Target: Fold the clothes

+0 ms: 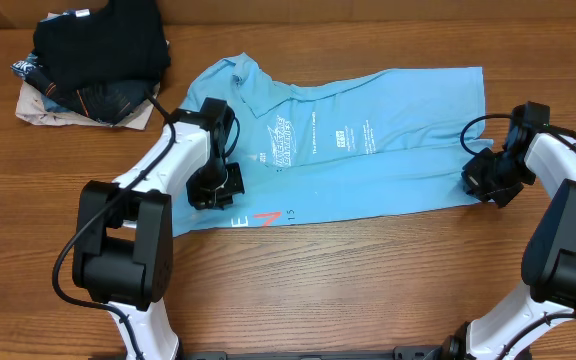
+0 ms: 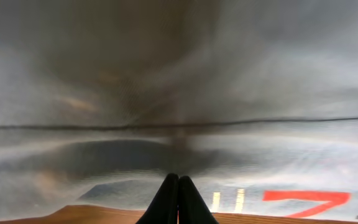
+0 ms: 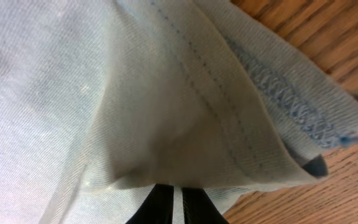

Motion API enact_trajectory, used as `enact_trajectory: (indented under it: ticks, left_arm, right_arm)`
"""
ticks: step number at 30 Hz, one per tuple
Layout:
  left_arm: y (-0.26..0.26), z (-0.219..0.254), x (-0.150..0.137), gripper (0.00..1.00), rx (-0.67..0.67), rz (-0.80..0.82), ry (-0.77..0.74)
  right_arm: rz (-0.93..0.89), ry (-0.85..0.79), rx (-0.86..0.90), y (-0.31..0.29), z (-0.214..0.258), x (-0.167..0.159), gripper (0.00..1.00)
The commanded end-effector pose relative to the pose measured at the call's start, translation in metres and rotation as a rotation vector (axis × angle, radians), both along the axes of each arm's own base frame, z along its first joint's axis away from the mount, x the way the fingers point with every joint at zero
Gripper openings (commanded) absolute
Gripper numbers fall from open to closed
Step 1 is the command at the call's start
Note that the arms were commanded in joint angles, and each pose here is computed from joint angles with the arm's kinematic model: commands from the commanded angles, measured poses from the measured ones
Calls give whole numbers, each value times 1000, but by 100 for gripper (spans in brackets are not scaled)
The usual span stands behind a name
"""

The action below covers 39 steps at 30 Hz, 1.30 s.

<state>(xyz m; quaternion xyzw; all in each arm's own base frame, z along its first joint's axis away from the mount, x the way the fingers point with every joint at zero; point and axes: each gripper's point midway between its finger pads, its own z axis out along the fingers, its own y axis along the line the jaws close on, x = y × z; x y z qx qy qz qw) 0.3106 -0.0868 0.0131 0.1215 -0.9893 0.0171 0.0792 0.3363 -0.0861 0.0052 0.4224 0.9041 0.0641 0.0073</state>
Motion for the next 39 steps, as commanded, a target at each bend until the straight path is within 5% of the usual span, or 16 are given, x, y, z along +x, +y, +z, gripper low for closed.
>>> enact_trajectory:
  ticks: [1, 39]
  left_arm:
    - [6, -6, -6, 4, 25, 24, 7]
    - [73, -9, -64, 4, 221, 143, 224]
  right_arm:
    - [-3, 17, -47, -7, -3, -4, 11]
    - [-318, 294, -136, -65, -10, -80, 4]
